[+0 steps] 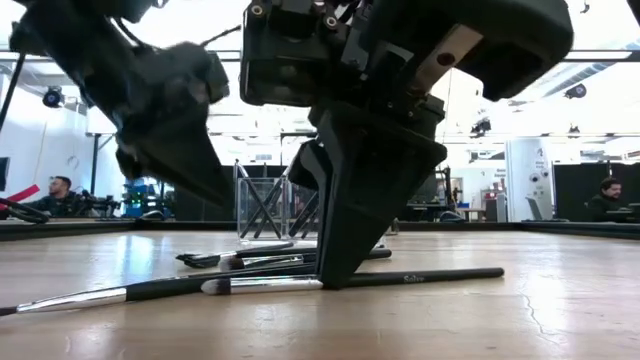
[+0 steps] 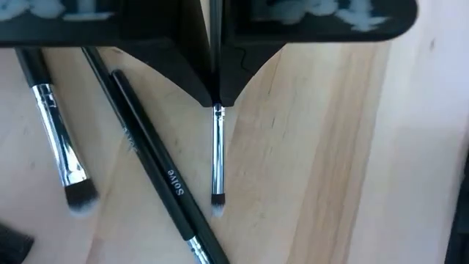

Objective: Put items in baskets/containers
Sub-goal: Put the eyeshadow brush into the transparent organizer

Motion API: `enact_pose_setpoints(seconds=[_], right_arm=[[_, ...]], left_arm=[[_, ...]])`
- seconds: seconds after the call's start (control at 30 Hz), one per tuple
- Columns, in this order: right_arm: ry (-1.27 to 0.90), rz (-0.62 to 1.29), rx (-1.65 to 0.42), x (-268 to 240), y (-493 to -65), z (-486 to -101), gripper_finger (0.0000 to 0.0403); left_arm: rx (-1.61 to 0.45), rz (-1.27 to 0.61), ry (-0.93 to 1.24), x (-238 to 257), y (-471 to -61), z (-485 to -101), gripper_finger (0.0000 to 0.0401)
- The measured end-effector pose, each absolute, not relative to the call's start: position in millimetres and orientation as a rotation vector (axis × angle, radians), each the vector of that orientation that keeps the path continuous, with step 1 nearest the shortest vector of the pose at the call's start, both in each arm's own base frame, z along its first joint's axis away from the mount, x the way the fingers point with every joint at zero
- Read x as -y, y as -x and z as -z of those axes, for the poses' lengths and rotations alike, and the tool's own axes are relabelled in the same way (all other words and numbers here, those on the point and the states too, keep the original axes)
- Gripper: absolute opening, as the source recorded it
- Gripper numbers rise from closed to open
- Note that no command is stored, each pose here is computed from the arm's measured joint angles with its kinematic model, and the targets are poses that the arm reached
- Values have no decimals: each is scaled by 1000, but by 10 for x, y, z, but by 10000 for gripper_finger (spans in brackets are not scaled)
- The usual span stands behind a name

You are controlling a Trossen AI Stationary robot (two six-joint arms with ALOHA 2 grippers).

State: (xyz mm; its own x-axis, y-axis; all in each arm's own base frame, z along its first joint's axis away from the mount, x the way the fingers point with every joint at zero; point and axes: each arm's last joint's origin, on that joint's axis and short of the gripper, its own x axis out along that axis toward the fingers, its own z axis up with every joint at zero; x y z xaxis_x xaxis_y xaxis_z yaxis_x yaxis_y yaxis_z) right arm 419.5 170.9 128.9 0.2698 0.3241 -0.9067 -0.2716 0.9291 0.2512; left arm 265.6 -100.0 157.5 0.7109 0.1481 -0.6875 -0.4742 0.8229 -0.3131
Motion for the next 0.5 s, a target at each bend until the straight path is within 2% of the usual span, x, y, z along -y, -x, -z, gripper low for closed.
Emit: enact_pose_setpoints(seconds=[0.27,0.5], right_arm=[[-120,-327,-1183,-1687,-4217,-1432,6],[-145,-297,-1174,-1738,-4205,-1450,6]], left_arm=[[-698,-385,465,1010,-2402,-1838,112],[-676,-450,492,1100,-2224,-1889,112]])
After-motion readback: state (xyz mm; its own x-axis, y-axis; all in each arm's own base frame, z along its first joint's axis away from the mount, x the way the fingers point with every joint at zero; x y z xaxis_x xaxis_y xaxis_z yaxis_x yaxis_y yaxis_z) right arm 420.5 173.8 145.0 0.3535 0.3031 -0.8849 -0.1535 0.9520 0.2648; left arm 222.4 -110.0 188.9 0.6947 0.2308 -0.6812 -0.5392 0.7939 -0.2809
